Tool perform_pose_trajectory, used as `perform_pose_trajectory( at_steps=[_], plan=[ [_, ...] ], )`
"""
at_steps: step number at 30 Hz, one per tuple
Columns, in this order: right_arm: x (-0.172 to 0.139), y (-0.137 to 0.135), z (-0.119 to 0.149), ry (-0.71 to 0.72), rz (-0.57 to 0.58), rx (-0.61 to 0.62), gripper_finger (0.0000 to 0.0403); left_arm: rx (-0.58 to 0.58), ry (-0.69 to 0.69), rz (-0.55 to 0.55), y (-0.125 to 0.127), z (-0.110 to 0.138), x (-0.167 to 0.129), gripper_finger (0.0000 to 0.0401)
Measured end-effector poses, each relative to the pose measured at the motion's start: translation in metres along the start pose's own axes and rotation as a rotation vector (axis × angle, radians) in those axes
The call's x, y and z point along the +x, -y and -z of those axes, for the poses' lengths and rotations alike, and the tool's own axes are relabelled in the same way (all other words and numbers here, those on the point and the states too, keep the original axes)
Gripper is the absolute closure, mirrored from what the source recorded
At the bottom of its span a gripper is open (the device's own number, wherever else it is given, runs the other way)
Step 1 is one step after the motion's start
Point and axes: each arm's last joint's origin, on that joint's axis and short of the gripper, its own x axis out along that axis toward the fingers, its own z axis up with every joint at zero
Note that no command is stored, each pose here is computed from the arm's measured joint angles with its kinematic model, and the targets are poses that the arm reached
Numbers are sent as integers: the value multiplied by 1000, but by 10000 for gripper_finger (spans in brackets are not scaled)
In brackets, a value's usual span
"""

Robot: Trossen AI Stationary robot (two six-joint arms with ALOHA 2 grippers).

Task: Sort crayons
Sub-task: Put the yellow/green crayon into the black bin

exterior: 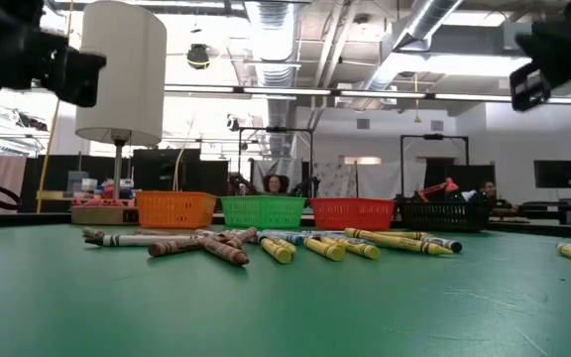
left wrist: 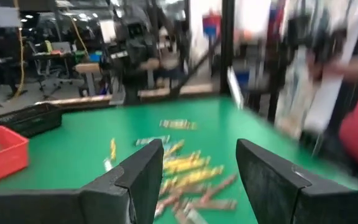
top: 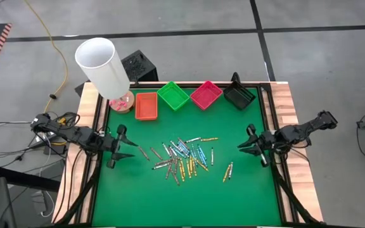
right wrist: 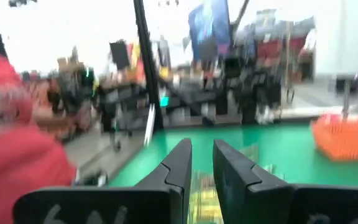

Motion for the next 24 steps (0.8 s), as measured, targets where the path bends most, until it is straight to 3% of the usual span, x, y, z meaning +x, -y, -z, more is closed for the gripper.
perform_pose_trajectory(
  at_steps=[6, 11, 20, 24],
  plan=[
    [-3, -2, -25, 263, -4, 14, 326, -63, 223, 1, -1, -22, -2, 206],
    [-8, -1, -38, 395, 10, 29, 326, -94, 318, -42, -2, -31, -5, 206],
    [-9, -1, -41, 433, 51, -81, 326, -120, 404, -28, -2, -39, -8, 206],
    [-10, 2, -42, 435, 177, -118, 326, -87, 452, -156, -6, -43, -10, 206]
  ],
)
